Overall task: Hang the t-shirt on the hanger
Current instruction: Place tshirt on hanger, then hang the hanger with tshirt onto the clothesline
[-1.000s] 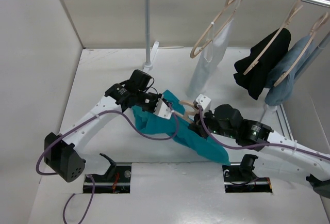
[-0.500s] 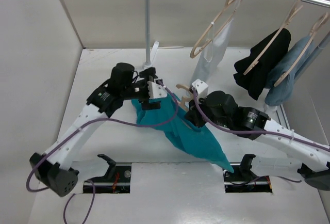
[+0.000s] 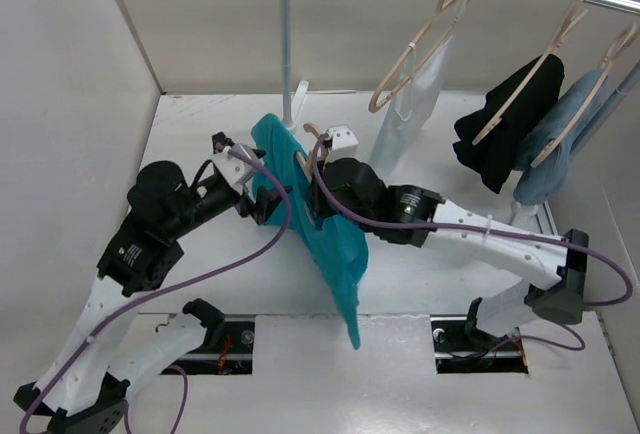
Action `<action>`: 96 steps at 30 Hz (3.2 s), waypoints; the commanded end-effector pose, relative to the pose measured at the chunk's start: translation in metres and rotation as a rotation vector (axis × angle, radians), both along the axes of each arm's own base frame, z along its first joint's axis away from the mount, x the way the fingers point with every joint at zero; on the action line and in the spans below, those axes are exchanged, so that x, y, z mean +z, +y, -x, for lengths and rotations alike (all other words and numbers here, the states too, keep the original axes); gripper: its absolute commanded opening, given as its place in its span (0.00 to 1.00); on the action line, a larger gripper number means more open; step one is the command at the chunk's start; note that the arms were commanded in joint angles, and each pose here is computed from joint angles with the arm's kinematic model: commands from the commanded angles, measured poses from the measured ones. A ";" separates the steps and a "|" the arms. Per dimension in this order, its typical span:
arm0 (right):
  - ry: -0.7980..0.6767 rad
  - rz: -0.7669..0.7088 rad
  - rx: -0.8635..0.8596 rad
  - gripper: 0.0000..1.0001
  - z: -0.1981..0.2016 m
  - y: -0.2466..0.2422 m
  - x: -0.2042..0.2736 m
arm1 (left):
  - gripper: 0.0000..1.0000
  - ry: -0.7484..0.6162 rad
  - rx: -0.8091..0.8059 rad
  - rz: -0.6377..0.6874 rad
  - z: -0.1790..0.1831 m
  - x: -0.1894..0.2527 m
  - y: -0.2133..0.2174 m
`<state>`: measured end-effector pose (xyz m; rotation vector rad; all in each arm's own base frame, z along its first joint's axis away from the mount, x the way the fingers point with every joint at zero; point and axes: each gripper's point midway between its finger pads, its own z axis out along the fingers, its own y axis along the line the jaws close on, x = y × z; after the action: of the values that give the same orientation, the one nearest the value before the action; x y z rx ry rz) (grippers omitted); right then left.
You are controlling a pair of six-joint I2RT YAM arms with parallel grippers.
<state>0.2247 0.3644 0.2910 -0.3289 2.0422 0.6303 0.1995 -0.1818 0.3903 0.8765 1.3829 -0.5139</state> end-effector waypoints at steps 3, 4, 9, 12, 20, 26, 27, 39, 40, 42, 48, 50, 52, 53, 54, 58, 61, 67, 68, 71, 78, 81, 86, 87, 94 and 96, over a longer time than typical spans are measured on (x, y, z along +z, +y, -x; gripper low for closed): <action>-0.134 -0.292 -0.260 0.00 -0.042 0.012 0.092 | 0.79 0.263 -0.047 -0.014 0.016 -0.029 -0.008; -0.143 -0.332 -0.279 0.00 -0.045 0.015 0.108 | 0.80 0.264 -0.059 -0.013 0.019 -0.031 -0.009; -0.126 -0.345 -0.390 0.00 -0.063 0.035 0.096 | 0.93 0.266 -0.082 -0.039 0.025 -0.042 -0.008; -0.116 -0.366 -0.418 0.00 -0.070 0.046 0.090 | 0.98 0.290 -0.094 -0.060 0.028 -0.051 -0.008; -0.137 -0.382 -0.492 0.00 -0.086 0.059 0.093 | 1.00 0.270 -0.057 -0.109 0.017 -0.069 -0.004; -0.138 -0.389 -0.493 0.00 -0.090 0.068 0.096 | 1.00 0.290 0.141 -0.204 -0.020 -0.108 0.015; -0.136 -0.402 -0.484 0.00 -0.090 0.071 0.098 | 1.00 0.237 0.216 -0.196 -0.030 -0.101 0.026; -0.093 -0.399 -0.410 0.00 -0.083 0.085 0.079 | 0.68 0.123 0.226 -0.173 -0.048 -0.093 0.020; -0.091 -0.393 -0.410 0.00 -0.082 0.083 0.077 | 0.68 0.115 0.226 -0.167 -0.048 -0.089 0.020; -0.091 -0.390 -0.410 0.00 -0.082 0.084 0.074 | 0.62 0.126 0.211 -0.173 -0.050 -0.091 0.016; -0.087 -0.391 -0.401 0.00 -0.081 0.083 0.074 | 0.16 0.149 0.166 -0.181 -0.054 -0.093 0.004; -0.074 -0.394 -0.375 0.00 -0.079 0.090 0.071 | 0.00 0.154 0.167 -0.174 -0.055 -0.090 0.003; -0.063 -0.395 -0.358 0.00 -0.082 0.092 0.066 | 0.00 0.161 0.193 -0.154 -0.057 -0.086 0.005; -0.057 -0.387 -0.363 0.00 -0.090 0.088 0.062 | 0.00 0.162 0.195 -0.141 -0.056 -0.082 0.005; -0.047 -0.388 -0.350 0.00 -0.092 0.089 0.057 | 0.00 0.170 0.215 -0.133 -0.058 -0.082 0.007; -0.040 -0.366 -0.274 0.02 -0.101 0.089 0.052 | 0.00 0.176 0.244 -0.065 -0.054 -0.066 0.011; -0.112 -0.340 -0.211 0.22 -0.100 0.090 0.063 | 0.00 0.201 0.287 -0.010 -0.055 -0.059 0.015; -0.158 -0.325 -0.187 0.55 -0.098 0.085 0.075 | 0.00 0.184 0.329 0.042 -0.052 -0.056 0.024; -0.161 -0.323 -0.197 0.62 -0.097 0.080 0.076 | 0.00 0.179 0.329 0.060 -0.050 -0.054 0.025; -0.170 -0.313 -0.205 0.76 -0.097 0.076 0.077 | 0.00 0.200 0.345 0.085 -0.051 -0.054 0.026; -0.234 -0.252 -0.155 1.00 -0.094 0.071 0.096 | 0.00 0.226 0.383 0.103 -0.055 -0.057 0.028; -0.238 -0.229 -0.169 1.00 -0.094 0.063 0.099 | 0.00 0.239 0.397 0.102 -0.060 -0.059 0.027; -0.259 -0.205 -0.203 1.00 -0.094 0.042 0.111 | 0.00 0.243 0.419 0.096 -0.064 -0.058 0.029; -0.260 -0.198 -0.213 1.00 -0.093 0.036 0.114 | 0.00 0.248 0.429 0.090 -0.066 -0.060 0.030; -0.272 -0.166 -0.265 1.00 -0.106 0.000 0.128 | 0.00 0.244 0.428 0.121 -0.067 -0.046 0.030; -0.280 -0.195 -0.259 1.00 -0.105 -0.011 0.143 | 0.00 0.251 0.429 0.129 -0.068 -0.044 0.028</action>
<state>0.3288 0.3830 0.3835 -0.0812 1.7833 0.5422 0.2616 -0.1519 0.2896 0.4809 1.8425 -0.3369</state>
